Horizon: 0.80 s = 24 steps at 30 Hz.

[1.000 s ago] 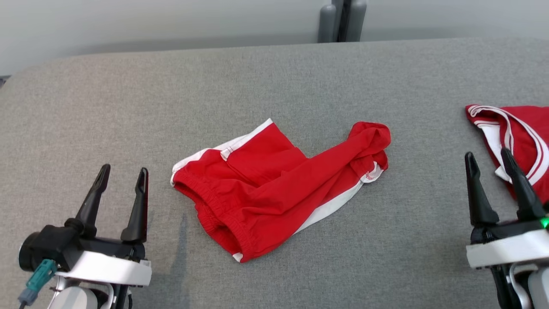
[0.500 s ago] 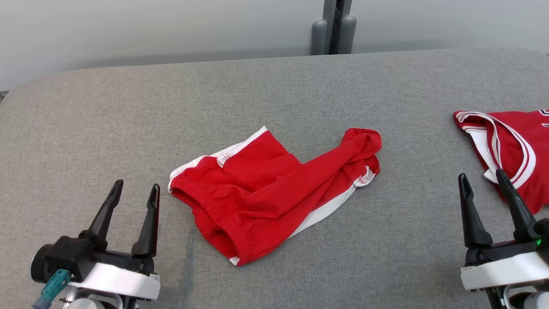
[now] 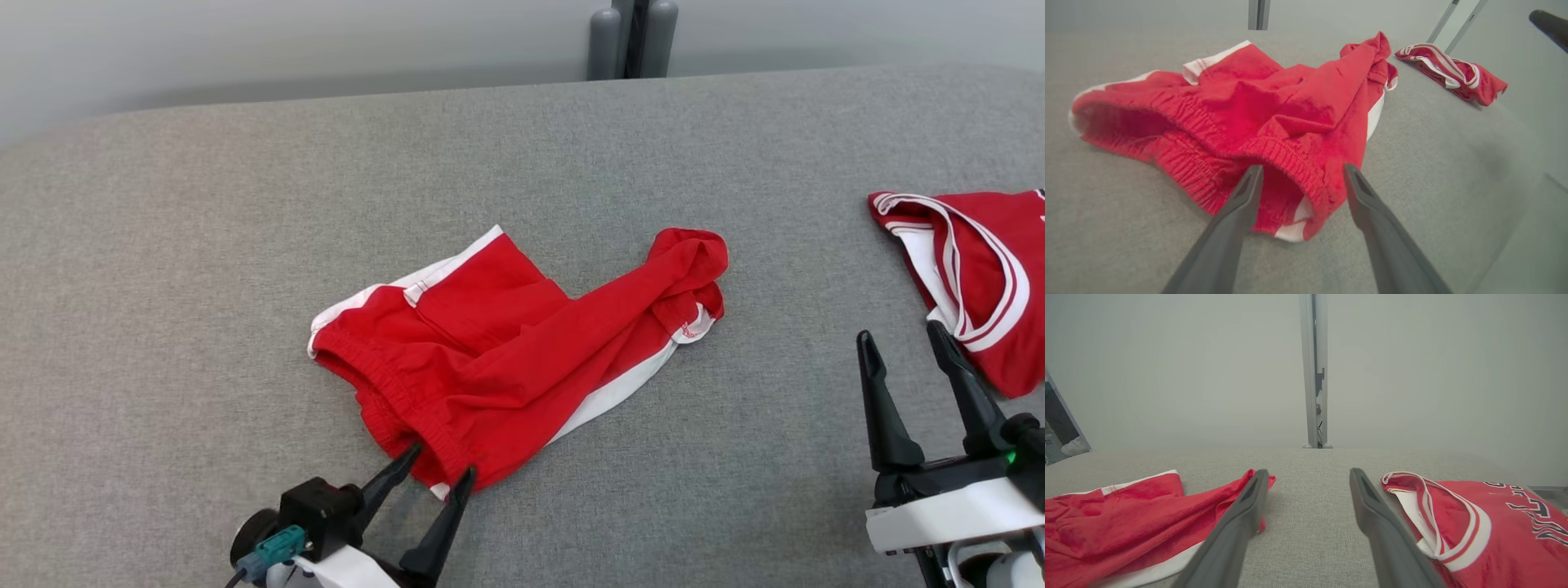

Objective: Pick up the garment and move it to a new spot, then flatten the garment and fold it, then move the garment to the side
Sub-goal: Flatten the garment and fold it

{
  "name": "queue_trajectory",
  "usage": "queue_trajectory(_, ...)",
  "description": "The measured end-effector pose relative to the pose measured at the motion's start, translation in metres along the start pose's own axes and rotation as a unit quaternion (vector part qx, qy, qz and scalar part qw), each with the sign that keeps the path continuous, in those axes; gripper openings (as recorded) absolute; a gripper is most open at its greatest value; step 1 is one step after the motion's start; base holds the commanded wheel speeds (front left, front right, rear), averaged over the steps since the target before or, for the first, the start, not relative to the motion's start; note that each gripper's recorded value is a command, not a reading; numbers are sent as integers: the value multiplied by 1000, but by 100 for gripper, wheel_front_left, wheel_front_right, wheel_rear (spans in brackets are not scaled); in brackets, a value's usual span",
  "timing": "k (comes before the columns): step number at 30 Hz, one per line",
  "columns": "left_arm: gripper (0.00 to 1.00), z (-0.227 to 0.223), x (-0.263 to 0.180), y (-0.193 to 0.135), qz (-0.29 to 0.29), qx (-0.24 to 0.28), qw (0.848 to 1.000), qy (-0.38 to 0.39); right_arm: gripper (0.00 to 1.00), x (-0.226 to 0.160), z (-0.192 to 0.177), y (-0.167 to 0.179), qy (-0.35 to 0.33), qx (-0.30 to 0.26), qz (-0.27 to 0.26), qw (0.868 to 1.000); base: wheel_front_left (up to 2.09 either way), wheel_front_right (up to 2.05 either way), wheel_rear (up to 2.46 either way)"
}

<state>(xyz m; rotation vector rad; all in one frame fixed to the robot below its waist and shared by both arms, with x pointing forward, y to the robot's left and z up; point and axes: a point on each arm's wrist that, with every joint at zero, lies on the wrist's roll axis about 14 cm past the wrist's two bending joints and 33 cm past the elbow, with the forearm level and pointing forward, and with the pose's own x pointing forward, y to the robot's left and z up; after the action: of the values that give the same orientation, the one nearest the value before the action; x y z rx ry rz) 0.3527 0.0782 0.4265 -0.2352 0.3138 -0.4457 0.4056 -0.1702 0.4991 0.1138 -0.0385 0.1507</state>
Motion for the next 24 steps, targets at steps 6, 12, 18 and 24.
queue_trajectory(6, 100, -26, 2, 9, -1, -31, 998, 50, 100, 5, -6, 0, 5, -3, 1, 1000, 0, 0, 0)
queue_trajectory(12, 0, -15, 12, -19, -65, -45, 996, 46, 100, 6, -13, -2, 11, 1, -5, 1000, 0, 0, 0)
queue_trajectory(18, 0, 27, -2, -31, -116, -18, 993, -4, 100, 10, -16, -1, 11, 5, -4, 1000, 0, 0, 0)
queue_trajectory(24, 0, 57, -10, -5, -87, -18, 995, -38, 100, 17, -22, 1, 16, 8, -1, 1000, 0, 0, 0)
